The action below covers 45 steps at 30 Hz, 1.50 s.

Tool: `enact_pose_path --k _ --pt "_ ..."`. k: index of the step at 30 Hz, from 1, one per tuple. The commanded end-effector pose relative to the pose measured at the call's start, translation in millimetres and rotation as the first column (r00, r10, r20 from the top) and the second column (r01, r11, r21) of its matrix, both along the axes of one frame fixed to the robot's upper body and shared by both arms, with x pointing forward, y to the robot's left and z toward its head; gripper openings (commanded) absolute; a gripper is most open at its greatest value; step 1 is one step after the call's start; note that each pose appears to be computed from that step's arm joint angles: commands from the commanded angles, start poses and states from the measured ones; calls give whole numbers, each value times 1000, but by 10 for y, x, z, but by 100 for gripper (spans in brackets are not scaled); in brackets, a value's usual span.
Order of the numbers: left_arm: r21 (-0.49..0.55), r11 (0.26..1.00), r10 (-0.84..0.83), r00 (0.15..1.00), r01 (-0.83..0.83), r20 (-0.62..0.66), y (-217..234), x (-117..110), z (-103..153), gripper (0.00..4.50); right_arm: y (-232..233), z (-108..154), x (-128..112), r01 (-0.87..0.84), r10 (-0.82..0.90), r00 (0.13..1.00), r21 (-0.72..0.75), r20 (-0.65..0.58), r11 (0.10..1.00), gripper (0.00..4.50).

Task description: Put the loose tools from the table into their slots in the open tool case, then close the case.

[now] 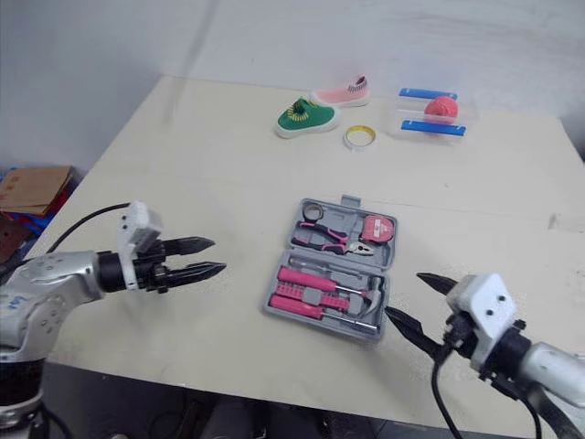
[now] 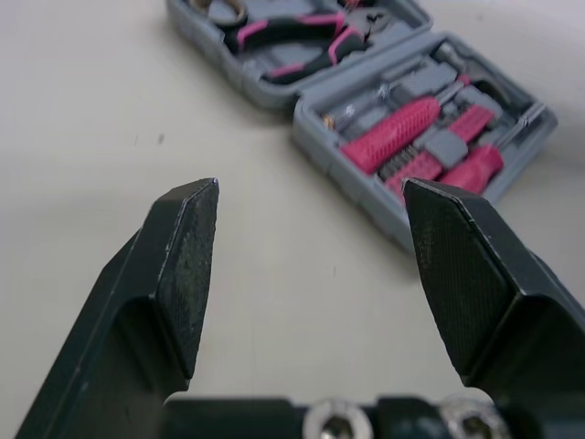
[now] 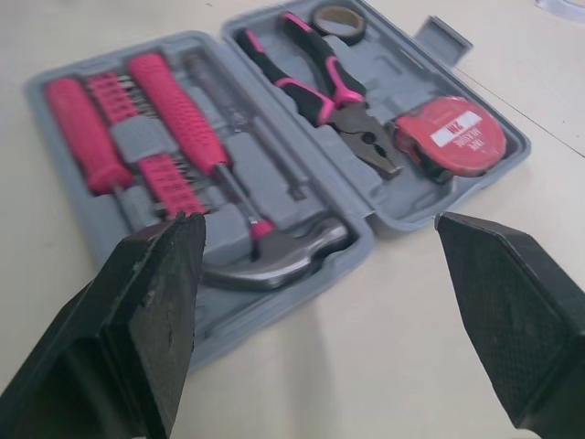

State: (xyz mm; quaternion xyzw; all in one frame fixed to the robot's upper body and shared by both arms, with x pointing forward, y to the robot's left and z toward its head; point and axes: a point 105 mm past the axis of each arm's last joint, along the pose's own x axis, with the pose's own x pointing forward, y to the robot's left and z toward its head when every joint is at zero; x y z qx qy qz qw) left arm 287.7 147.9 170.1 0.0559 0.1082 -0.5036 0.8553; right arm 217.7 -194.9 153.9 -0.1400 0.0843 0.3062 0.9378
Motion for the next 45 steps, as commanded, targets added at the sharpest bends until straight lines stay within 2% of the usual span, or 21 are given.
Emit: enact_pose_path --k 1,3,6,9,11,17,19,21,23,25,29,31,37,45 --pt "30 998 56 997 -55 -44 -45 145 -56 321 18 5 80 68 -57 994 114 -96 991 420" --pt "32 996 92 991 -89 -96 -93 254 -68 321 41 6 130 95 -66 983 165 -168 982 420" --pt "12 987 158 965 -159 -210 -174 474 -32 321 -10 -8 338 203 -142 950 208 -277 957 420" --pt "-15 972 216 915 -235 -341 -279 681 -19 321 -79 -16 557 297 -223 917 195 -330 935 420" --pt "-4 970 225 899 -244 -377 -364 762 -49 321 -104 -58 657 351 -262 891 195 -372 916 420" --pt "40 977 208 908 -208 -363 -631 928 -116 321 -38 -42 914 424 -288 856 264 -429 867 420" --pt "46 975 218 903 -217 -370 -668 984 -143 321 -43 -49 956 434 -304 849 241 -432 868 420" --pt "84 977 210 940 -194 -270 -592 1016 -128 321 -92 -36 950 411 -334 864 144 -376 900 420" --pt "135 979 177 968 -154 -180 -506 995 -152 269 -189 -6 920 399 -358 881 80 -310 913 370" --pt "184 975 150 979 -124 -136 -478 975 -217 200 -266 -10 880 386 -361 892 42 -273 921 297" --pt "236 970 89 989 -59 -121 -511 903 -359 14 -332 -99 737 302 -309 921 -66 -237 951 93" --pt "246 968 72 991 -41 -117 -533 893 -401 0 -320 -169 706 265 -278 928 -86 -246 960 2" --pt "229 973 36 989 -2 -142 -686 883 -464 0 -196 -339 737 192 -206 938 -79 -278 978 2" --pt "203 976 -49 985 83 -165 -950 778 -468 0 12 -341 798 115 -117 960 -22 -256 993 2"
